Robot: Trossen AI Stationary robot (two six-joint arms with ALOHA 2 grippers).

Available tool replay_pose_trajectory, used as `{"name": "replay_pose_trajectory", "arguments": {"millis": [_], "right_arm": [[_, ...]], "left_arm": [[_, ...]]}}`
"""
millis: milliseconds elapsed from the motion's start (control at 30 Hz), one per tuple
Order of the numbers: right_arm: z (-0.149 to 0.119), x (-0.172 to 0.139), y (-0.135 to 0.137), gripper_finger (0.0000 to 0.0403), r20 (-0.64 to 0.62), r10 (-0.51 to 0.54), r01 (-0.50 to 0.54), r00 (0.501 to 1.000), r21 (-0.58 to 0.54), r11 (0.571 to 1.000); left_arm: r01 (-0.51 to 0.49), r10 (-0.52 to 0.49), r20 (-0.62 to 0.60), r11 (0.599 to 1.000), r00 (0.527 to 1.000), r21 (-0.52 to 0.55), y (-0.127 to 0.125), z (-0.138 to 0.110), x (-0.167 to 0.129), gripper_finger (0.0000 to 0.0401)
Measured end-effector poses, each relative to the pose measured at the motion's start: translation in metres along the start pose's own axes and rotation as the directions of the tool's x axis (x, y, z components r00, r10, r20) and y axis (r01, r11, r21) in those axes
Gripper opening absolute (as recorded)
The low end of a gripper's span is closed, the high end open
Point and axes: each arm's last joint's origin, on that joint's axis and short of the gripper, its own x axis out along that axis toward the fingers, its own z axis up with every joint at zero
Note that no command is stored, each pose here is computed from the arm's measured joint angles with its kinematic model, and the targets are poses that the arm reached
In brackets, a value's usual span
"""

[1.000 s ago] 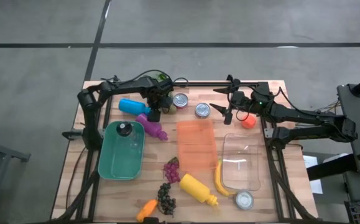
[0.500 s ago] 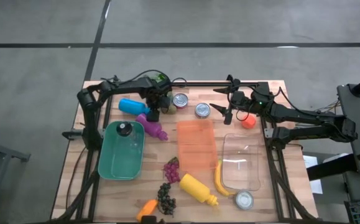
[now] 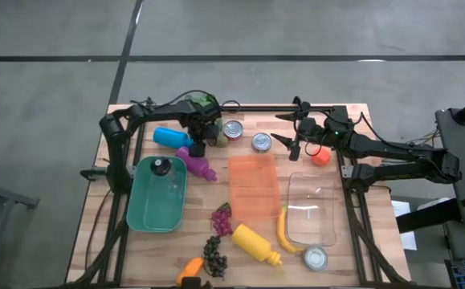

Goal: Pick & Place Food Item
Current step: Put the blue water bottle into the green bin

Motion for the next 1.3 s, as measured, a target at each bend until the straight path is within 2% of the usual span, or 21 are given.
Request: {"name": "replay_pose_trajectory", "arguments": {"millis": [1000,1133,1300], "right_arm": [[0.0,0.0,0.0,0.0305,0.0,0.0,0.0,1.0,0.0,1.0],[0.0,0.0,0.0,0.0305,0.0,0.0,0.0,1.0,0.0,1.0],[0.0,0.0,0.0,0.0305,0.0,0.0,0.0,1.0,0.0,1.0]], "left_arm": [[0.008,-0.008,-0.013,1.0,1.0,-0.013,0.001,-0.012,0.014,0.0229],[0.007,-0.007,-0.012,1.0,1.0,-0.015,0.001,-0.013,0.016,0.0212],[0.007,-0.007,-0.012,1.0,1.0,-0.01,0.001,-0.013,0.016,0.0167]]}}
